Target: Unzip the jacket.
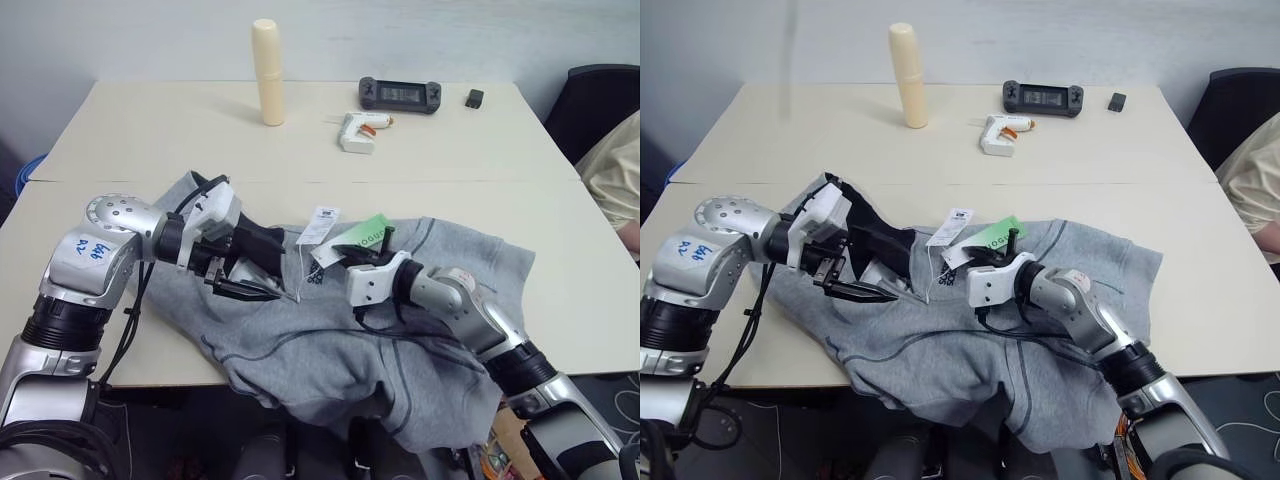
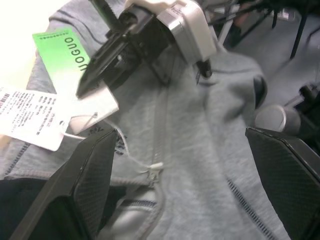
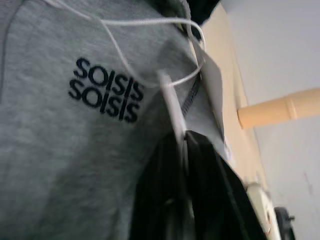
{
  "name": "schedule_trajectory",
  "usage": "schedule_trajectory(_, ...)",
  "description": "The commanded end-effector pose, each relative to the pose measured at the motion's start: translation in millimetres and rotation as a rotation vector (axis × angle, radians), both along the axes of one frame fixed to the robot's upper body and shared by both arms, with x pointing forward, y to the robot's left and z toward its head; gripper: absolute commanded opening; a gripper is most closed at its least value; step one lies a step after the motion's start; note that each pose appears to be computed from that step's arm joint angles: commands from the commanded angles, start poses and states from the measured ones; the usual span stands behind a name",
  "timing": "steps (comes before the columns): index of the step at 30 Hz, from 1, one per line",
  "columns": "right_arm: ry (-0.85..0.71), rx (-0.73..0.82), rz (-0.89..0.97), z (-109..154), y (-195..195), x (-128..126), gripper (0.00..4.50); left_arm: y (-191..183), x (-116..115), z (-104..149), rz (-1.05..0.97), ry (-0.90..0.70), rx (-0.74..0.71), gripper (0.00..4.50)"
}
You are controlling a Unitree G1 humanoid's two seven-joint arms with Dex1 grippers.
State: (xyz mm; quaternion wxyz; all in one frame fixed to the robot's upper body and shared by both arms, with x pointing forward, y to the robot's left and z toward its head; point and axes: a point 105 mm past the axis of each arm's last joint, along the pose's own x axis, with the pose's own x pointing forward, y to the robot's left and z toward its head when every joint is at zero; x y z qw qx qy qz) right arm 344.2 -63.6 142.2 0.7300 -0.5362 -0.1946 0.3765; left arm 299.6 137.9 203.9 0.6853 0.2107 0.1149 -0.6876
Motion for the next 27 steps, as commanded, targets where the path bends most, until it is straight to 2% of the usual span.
schedule_trajectory(1,-0.034,0.053,-0.040,17,-14,-3,0.00,2,14,-8,-0.005,-0.041,0.047,4.12)
schedule_trajectory(4,-0.022,0.062,-0.060,16,-19,-6,0.00,2,19,-16,-0.036,-0.044,0.072,3.42)
schedule_trajectory(10,0.000,0.039,-0.109,10,-30,-11,0.00,-8,21,-32,-0.147,-0.046,0.143,1.51)
schedule_trajectory(16,0.015,0.036,-0.134,7,-32,-12,0.00,-15,29,-40,-0.190,-0.079,0.190,1.51)
schedule_trajectory(24,-0.001,0.046,-0.154,12,-33,-12,0.00,-13,43,-73,-0.236,-0.102,0.341,1.51)
schedule_trajectory(27,-0.005,0.044,-0.162,13,-34,-12,0.00,-18,41,-77,-0.258,-0.042,0.314,1.51)
